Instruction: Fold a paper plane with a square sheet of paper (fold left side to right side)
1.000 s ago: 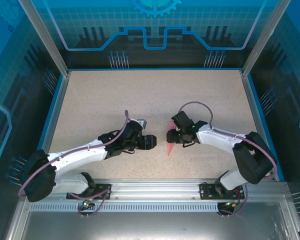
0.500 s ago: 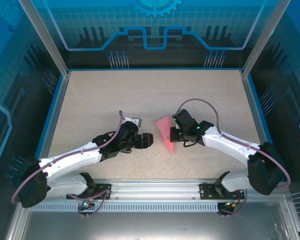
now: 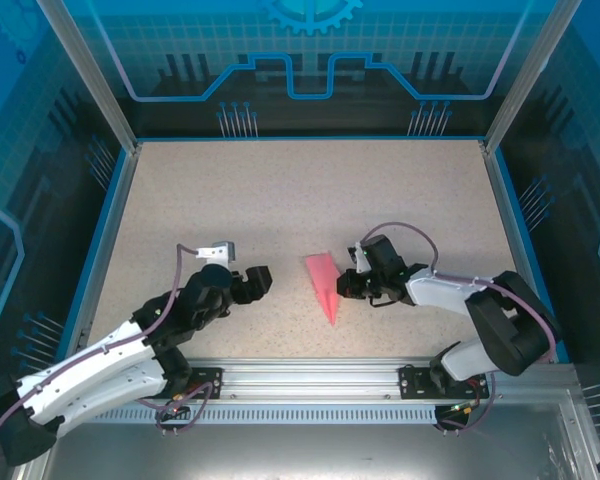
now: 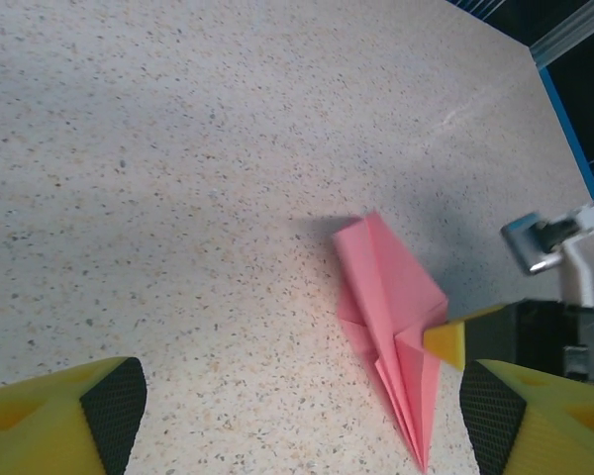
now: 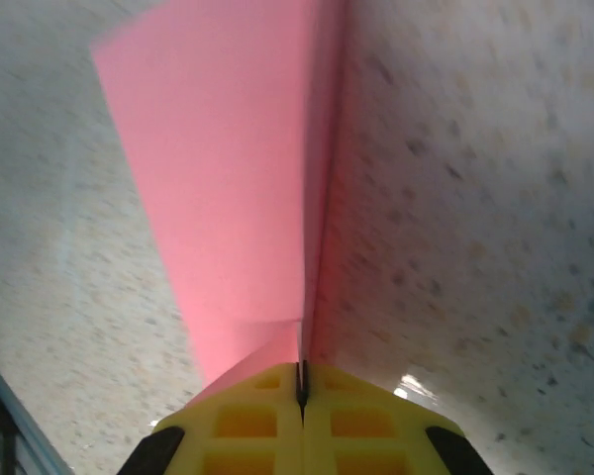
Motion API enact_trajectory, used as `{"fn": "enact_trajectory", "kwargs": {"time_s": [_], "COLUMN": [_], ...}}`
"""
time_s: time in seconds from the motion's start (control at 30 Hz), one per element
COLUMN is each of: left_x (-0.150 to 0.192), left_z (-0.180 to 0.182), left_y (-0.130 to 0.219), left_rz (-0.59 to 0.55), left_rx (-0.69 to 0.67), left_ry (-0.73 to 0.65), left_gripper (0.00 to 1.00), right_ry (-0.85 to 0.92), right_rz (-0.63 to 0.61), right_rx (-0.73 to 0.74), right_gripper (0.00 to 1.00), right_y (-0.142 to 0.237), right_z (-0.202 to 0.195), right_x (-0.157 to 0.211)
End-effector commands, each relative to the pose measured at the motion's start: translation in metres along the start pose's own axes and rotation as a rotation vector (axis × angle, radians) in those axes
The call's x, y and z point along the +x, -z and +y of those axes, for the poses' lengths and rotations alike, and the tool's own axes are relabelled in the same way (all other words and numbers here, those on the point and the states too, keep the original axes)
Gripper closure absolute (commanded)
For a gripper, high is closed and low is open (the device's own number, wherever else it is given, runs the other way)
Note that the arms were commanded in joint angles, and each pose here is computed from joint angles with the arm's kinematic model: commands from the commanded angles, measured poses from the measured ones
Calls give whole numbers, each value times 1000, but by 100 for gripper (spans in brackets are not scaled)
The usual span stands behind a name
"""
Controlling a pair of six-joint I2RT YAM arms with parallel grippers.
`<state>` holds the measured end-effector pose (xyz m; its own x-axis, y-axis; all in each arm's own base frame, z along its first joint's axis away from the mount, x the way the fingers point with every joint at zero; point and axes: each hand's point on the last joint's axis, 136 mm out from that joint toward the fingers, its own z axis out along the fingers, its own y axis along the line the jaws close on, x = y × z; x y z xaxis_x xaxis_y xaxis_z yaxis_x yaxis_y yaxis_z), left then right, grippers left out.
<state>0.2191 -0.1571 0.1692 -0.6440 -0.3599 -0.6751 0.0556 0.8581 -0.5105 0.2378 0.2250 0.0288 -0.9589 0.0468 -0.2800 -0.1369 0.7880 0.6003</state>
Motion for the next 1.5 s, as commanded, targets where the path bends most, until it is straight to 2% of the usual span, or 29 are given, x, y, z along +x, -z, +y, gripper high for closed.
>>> {"fn": "enact_trajectory", "kwargs": {"time_s": [0.0, 0.17, 0.47, 0.73, 0.93, 1.3, 1.47], "left_x": [1, 3, 7, 7, 9, 13, 14], "left_z": [17, 16, 10, 9, 4, 6, 8], "left_y": [2, -1, -11, -13, -15, -14, -13], "left_rz": [-20, -5, 29, 37, 43, 56, 56], "left_rx": [-58, -62, -67, -71, -42, -39, -40], "left_ry": [19, 4, -21, -30, -38, -44, -43], "left_gripper": [14, 13, 12, 11, 5, 1, 1], "right_ry": [36, 25, 69, 142, 189, 229, 229], "right_rz": [-66, -51, -11, -77, 8, 108, 124], "right_rx": [-104, -15, 297, 316, 294, 357, 392], "right_gripper": [100, 99, 76, 58, 47, 45, 50], "right_y": [5, 9, 36, 72, 60, 22, 15], "right_z": [16, -11, -53, -26, 7, 17, 11], "right_x": [-20, -16, -13, -23, -4, 10, 12]}}
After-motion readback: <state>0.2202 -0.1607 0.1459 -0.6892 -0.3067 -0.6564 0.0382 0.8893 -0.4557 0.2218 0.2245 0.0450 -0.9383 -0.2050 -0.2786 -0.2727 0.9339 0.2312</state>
